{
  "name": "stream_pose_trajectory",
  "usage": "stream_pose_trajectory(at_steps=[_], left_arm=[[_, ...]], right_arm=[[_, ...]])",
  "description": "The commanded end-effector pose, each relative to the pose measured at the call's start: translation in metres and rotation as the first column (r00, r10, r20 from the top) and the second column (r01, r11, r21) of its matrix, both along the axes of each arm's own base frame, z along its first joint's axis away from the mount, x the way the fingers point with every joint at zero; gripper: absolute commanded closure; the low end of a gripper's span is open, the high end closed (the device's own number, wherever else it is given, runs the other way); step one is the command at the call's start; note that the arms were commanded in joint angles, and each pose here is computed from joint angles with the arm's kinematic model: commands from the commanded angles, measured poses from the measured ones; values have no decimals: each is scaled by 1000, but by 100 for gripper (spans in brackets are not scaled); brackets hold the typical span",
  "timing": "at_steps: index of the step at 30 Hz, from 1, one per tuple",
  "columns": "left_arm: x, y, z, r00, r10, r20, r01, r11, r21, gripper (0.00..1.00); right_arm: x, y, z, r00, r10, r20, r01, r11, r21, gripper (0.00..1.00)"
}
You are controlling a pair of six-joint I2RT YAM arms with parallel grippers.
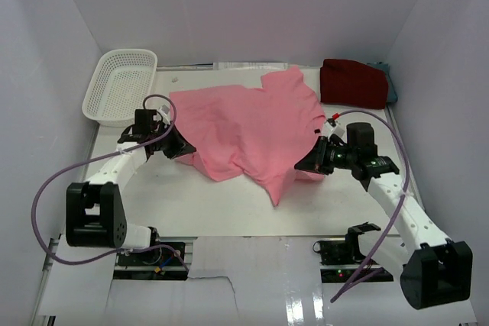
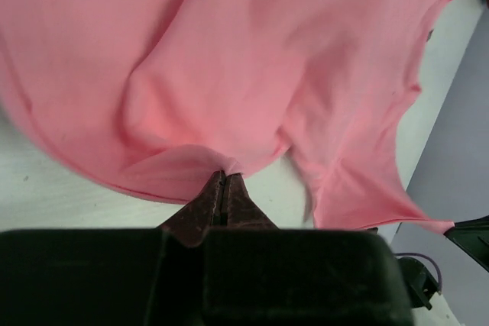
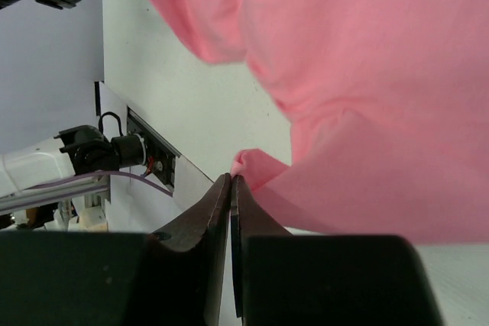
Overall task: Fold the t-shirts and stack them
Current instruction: Flatten out the tshirt
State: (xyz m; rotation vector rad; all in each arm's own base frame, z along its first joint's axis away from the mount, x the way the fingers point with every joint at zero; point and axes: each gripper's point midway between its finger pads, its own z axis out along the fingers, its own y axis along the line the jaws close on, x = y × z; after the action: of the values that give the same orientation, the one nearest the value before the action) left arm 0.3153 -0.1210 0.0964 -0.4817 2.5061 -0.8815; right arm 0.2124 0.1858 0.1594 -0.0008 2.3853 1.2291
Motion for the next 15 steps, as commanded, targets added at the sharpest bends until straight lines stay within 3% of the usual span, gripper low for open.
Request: stream_pose_trajectory(at_steps=[1,8,15], left_arm=[[-18,3,26,997,-57,54,56,998,30,100],[-46,24,12,999,-2,-51,9,991,133,100],[-84,20,-2,988,68,-140,-58,996,72,100]], right_arm=[[-29,-12,-17,998,6,-56,-11,997,-80,92],[-71,-31,-68,980,-39,-193,4,984,-179,92],[-82,-44,-86,973,-90,-211,35,967,-252,92]])
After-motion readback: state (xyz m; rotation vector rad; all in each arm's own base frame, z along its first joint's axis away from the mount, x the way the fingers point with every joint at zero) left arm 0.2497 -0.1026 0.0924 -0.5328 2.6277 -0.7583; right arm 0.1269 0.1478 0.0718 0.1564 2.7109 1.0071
